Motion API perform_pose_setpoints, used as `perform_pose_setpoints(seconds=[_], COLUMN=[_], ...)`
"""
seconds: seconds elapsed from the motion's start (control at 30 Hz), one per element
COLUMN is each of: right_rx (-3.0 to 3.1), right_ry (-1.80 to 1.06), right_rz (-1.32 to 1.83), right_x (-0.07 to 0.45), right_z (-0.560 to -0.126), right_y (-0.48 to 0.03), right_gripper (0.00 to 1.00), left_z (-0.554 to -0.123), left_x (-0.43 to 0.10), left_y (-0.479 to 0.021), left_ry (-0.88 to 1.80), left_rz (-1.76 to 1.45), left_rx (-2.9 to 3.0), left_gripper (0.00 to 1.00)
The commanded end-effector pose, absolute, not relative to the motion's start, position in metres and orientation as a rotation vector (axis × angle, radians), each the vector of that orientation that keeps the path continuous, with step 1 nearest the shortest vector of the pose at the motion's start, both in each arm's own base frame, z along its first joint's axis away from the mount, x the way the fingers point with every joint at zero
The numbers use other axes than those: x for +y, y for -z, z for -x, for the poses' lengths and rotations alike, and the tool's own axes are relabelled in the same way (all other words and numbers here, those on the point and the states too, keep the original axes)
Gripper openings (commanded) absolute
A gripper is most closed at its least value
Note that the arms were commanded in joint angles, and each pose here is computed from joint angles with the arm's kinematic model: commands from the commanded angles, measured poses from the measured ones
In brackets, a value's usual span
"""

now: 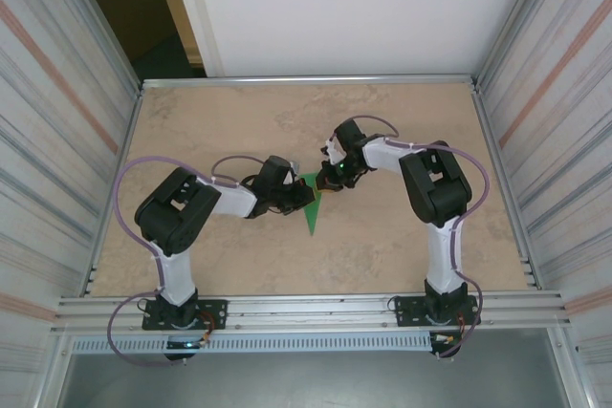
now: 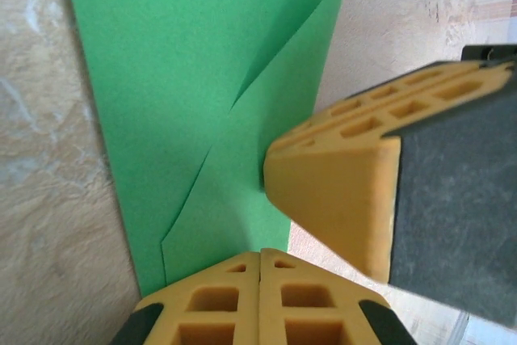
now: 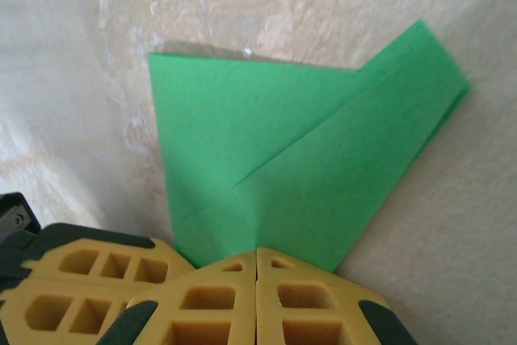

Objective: Fold a paper plane with a square sheet of paper (pick it up from the middle)
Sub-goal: Fold the wing for the fifth time at the center of the table, then move a paper plane to the center of the table.

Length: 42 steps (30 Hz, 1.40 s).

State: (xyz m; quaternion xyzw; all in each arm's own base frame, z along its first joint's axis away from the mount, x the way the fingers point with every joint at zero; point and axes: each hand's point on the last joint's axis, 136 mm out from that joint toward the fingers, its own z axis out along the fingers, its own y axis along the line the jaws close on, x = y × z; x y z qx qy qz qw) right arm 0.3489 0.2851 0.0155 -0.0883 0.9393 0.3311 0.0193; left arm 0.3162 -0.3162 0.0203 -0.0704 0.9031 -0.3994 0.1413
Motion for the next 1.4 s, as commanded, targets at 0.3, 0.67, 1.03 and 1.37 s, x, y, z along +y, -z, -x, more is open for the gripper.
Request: perform_pose_setpoints(seconds=[0.3, 0.67, 1.03, 1.37], right_rx=[2.877, 2.711, 2.685, 2.794], right_ry=[-0.882, -0.91, -0.641, -0.265], right_rz=[-0.088, 0.007, 0.006, 0.117], right_x=[0.236, 0.233, 0.22, 0.268], right_z=[-0.442, -0.438, -0.352, -0.318], right_y=[-0.002, -0.08, -0.099, -0.067], right_gripper=[0.1, 0.12, 0.46, 0.63], left_z=[-0.243, -0.282, -0.314, -0.293], left_x=[-0.253, -0.291, -0.282, -0.148], left_y=[0.072, 0.023, -0.126, -0.107], left_ry=[0.831, 1.001, 1.109, 0.749], left_rz=[0.387, 0.176, 0.08, 0.439], left_rx=[2.995, 2.861, 2.474, 2.451], left_gripper=[0.0, 0.0, 0.39, 0.65])
